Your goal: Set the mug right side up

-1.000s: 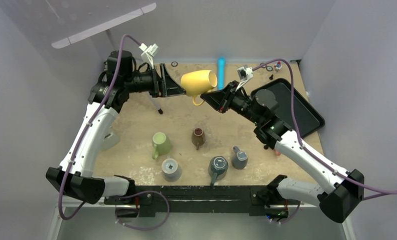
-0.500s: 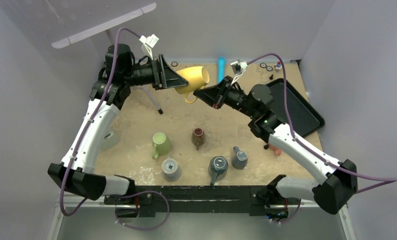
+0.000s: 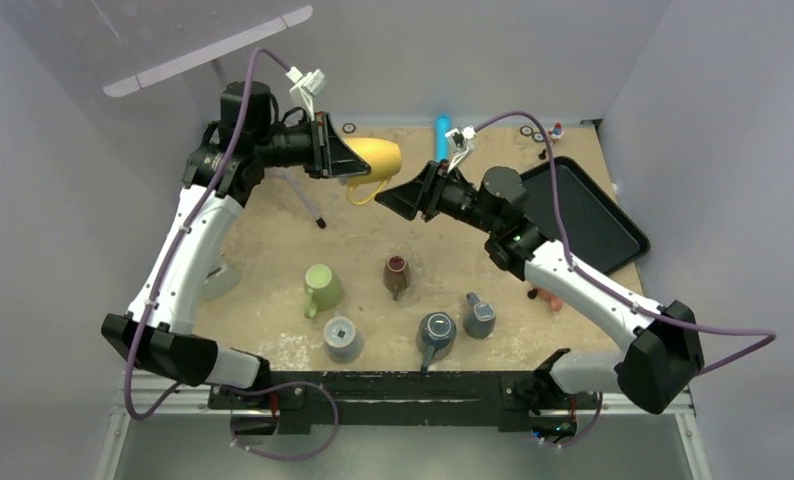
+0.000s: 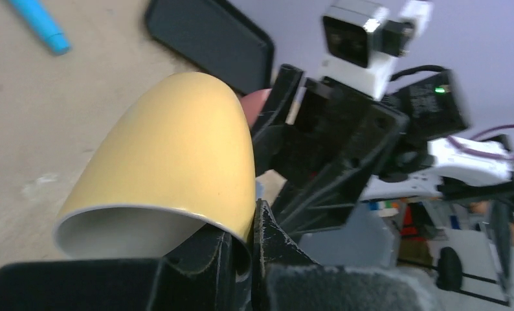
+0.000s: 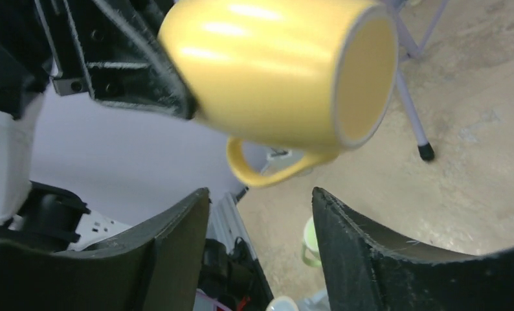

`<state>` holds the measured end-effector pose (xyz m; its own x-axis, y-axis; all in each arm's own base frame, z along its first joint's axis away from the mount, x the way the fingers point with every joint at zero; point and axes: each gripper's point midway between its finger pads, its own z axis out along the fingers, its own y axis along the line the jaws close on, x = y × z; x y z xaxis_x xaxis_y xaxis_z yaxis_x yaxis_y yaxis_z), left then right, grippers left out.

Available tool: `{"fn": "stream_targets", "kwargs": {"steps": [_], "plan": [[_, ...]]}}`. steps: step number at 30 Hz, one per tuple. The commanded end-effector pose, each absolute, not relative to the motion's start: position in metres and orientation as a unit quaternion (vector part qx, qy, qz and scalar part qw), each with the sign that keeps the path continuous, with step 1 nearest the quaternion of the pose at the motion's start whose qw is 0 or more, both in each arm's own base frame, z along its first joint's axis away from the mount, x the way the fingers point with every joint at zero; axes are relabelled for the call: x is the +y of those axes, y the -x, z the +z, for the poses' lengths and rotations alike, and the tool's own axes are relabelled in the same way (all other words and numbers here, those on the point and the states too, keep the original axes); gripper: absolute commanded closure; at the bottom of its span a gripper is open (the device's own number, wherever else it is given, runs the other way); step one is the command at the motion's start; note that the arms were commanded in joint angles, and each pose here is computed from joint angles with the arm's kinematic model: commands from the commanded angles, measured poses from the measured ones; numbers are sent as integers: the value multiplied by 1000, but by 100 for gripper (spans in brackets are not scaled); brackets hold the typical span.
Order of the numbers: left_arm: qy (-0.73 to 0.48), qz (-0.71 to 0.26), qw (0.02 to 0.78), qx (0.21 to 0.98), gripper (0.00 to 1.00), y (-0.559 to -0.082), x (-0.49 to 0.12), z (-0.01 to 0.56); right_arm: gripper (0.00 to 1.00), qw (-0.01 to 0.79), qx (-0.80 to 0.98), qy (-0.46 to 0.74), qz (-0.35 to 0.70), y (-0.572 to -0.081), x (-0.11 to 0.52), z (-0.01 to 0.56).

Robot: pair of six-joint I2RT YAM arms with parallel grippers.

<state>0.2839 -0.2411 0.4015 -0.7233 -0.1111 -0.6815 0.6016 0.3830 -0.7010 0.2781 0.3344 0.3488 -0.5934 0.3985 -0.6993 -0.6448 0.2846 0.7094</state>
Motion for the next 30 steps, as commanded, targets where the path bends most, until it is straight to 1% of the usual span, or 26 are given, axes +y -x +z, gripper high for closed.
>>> {"fn": "stream_targets", "kwargs": {"steps": [1,3,4,5,8,11,14,16,18,20,22,25,28,30], "plan": [[-198,-393,396,806,100,-311,-210,376,31,469,691,114,538,-274,319,348],[-235,-346,414,809,100,-317,-200,366,28,466,710,114,515,-271,311,341],[-261,-323,423,806,100,-320,-195,361,23,465,718,115,505,-270,308,338],[-284,-306,426,803,100,-321,-192,357,21,465,724,117,496,-269,304,338],[-360,-278,414,788,100,-314,-187,345,21,464,755,111,451,-274,281,339],[-475,-252,389,748,100,-288,-184,334,19,482,780,83,391,-289,237,344],[-613,-238,368,658,100,-248,-181,321,19,501,785,63,358,-302,192,356],[-700,-237,372,561,100,-216,-179,319,19,503,789,73,345,-308,181,364],[-768,-201,359,491,100,-199,-174,313,18,497,797,86,331,-316,181,370],[-826,-168,311,439,100,-189,-170,306,10,482,801,111,338,-319,189,377],[-863,-142,278,398,100,-186,-167,302,7,485,798,117,339,-325,197,387],[-907,-90,245,330,100,-190,-162,297,6,496,790,136,335,-324,221,409],[-937,-46,219,267,100,-196,-161,293,6,480,784,168,356,-318,257,424],[-946,-20,219,237,100,-202,-164,293,6,458,790,188,363,-310,280,418]]}}
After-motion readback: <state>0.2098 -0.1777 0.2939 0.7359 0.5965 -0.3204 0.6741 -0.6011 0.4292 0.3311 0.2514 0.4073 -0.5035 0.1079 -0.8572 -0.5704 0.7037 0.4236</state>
